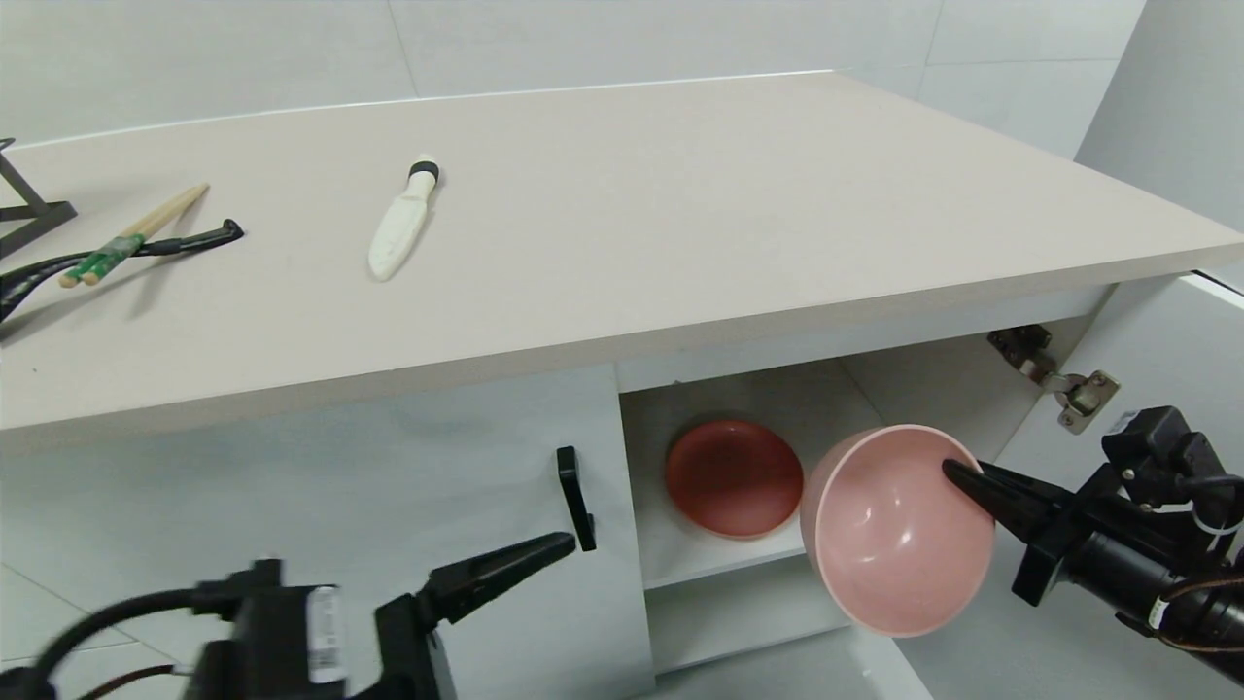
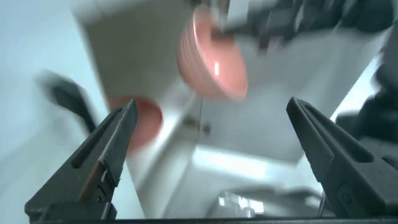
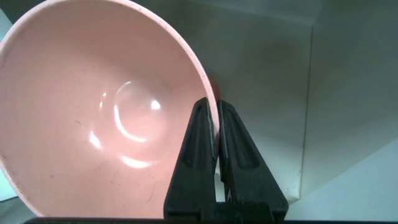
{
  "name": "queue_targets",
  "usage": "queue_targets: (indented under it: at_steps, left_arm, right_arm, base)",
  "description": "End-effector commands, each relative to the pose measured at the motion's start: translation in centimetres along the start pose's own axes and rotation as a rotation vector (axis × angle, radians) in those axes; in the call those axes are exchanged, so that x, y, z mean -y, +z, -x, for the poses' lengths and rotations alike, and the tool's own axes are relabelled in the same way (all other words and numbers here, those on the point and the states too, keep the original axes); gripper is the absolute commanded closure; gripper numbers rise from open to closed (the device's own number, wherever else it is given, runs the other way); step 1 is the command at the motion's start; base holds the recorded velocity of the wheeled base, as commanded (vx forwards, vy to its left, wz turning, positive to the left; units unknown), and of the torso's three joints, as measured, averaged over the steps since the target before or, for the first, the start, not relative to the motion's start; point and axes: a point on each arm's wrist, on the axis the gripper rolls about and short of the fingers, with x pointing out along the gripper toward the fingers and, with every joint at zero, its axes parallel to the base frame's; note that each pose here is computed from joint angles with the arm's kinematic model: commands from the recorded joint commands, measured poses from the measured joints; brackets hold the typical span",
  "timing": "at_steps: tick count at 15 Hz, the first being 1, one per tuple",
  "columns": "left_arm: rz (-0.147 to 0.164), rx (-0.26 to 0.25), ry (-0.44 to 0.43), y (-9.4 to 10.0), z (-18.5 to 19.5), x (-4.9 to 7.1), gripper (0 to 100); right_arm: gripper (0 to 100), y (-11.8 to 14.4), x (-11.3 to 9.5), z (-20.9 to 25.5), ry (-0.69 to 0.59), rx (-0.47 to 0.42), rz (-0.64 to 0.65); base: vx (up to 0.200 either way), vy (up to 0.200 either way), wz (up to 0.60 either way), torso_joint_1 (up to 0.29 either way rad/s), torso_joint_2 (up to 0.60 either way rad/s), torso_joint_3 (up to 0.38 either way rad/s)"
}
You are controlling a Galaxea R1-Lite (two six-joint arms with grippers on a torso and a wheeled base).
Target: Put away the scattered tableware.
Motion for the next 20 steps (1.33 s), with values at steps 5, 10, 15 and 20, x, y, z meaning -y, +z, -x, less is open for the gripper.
queue_targets:
  at_steps: [5, 10, 15, 20]
  left_arm:
    - [-0.158, 0.184, 0.190, 3.8, 12.7, -0.9, 0]
    - [-0.171, 0.122, 0.385, 1.4, 16.4, 1.2, 0]
    - [-0.114, 0.029, 0.604, -2.2, 18.2, 3.1, 0]
    - [0.030, 0.017, 0.649, -3.8, 18.5, 3.7, 0]
  right_arm:
    - [100, 0.0, -0.5, -0.2, 0.029, 0.000, 0.000]
    - [100, -1.8, -0.5, -2.3, 0.047, -0.070, -0.017]
    - [100, -4.1, -0.4, -4.9, 0.056, -0.142, -0.083]
    - [100, -2.5, 0.5, -9.1, 0.031, -0.006, -0.117]
  base:
    - [0.000, 0.000, 0.00, 0.000, 0.00, 0.000]
    - [0.000, 0.000, 0.00, 0.000, 0.00, 0.000]
    - [0.000, 0.000, 0.00, 0.000, 0.00, 0.000]
    - [0.000, 0.000, 0.00, 0.000, 0.00, 0.000]
